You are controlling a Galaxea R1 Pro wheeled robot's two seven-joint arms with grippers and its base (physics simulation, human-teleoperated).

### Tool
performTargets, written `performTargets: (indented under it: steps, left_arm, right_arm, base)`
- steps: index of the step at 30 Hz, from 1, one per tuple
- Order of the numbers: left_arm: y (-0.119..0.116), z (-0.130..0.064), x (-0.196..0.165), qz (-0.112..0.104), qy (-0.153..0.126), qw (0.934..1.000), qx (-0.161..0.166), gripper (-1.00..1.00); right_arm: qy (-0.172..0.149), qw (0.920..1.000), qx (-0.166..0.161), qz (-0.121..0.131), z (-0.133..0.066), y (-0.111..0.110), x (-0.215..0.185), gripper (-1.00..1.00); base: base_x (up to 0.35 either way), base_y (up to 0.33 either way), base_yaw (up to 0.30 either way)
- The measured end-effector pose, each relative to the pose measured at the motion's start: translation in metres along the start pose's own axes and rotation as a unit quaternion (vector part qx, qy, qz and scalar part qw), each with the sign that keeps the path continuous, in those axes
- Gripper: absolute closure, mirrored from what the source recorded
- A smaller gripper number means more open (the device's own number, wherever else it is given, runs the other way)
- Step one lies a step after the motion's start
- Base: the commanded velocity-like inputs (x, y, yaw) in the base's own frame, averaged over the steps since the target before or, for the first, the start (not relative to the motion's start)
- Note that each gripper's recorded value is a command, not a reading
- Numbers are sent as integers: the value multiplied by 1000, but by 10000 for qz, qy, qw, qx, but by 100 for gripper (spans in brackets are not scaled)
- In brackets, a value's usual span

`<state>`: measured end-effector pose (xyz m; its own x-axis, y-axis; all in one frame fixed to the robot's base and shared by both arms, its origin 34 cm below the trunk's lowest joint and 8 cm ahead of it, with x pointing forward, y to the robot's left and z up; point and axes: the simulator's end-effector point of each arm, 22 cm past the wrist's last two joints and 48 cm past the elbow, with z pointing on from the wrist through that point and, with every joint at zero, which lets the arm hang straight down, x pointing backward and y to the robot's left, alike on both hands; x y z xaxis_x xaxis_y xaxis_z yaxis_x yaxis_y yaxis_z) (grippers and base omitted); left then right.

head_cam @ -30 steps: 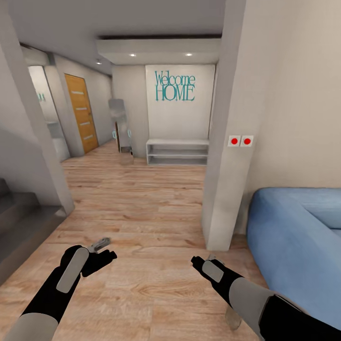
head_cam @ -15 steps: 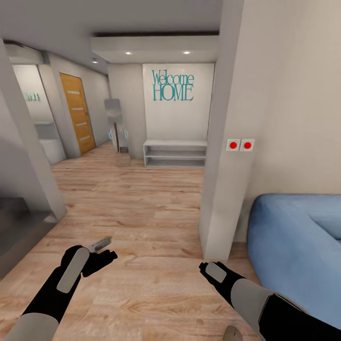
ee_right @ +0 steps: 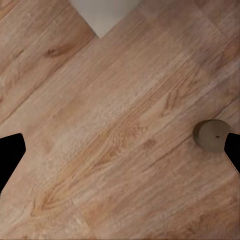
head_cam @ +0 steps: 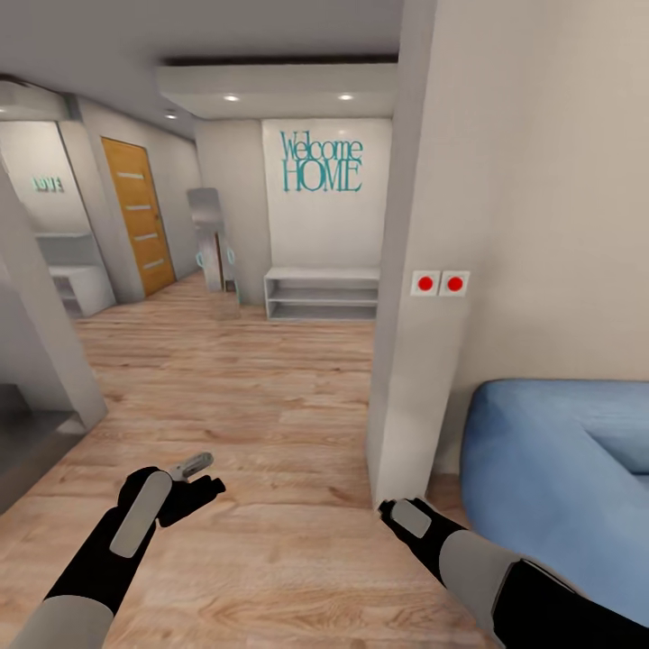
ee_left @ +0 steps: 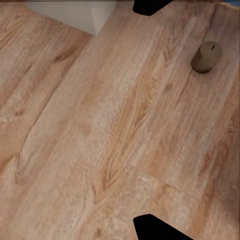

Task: Place each of the two pumpkins and all three candles from the living room inside a cabinet in the living room (use any cabinet), then make sure every cabinet is closed, and position the cauldron so it is next to a table in the living room.

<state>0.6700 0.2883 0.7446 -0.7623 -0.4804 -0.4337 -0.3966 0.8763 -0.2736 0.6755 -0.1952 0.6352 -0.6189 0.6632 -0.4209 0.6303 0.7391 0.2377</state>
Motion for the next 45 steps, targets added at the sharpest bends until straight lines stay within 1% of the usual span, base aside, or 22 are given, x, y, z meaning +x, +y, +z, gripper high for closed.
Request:
performTargets:
  steps: [6,17,19,22,24,28,32,35,40,45]
  left_arm:
    - [0,0,0,-1,0,10000,1,-100]
    - [-6,-3,-4,-28,-40,9999,118,-100]
    - [-5,-1,-2,-18,-17,9999,126,-100]
    - [-5,3,9,93,181,9996,178,-100]
    - [-8,4,14,158,278,9991,286,-100]
    - [-18,6,17,212,307,9978,554,-100]
    - [-17,11,20,219,307,9974,612,-100]
    - [-15,16,22,218,305,9974,618,-100]
    - [-12,23,27,217,304,9974,621,-100]
    - [-10,30,31,218,303,9974,622,-100]
  right_arm:
    - [1,10000,0,0,0,0,0,-100]
    - [23,10000,5,-8,0,0,1,-100]
    - [60,10000,14,-28,3,-1,4,-100]
    - [194,9997,109,-116,7,-7,12,-100]
    - [238,9993,224,-168,10,-13,16,-100]
    - [286,9977,567,-257,15,-30,20,-100]
    - [455,9957,707,-397,20,-40,29,-100]
    - [499,9951,733,-440,24,-44,33,-100]
    - [499,9951,734,-439,32,-46,37,-100]
    - [477,9958,653,-438,39,-44,41,-100]
  base:
    - [165,-185,0]
    - [11,-13,0]
    - [0,0,0]
    - [0,0,0]
    - [0,0,0]
    - [0,0,0]
    - [0,0,0]
    - [0,0,0]
    - [0,0,0]
    - [0,0,0]
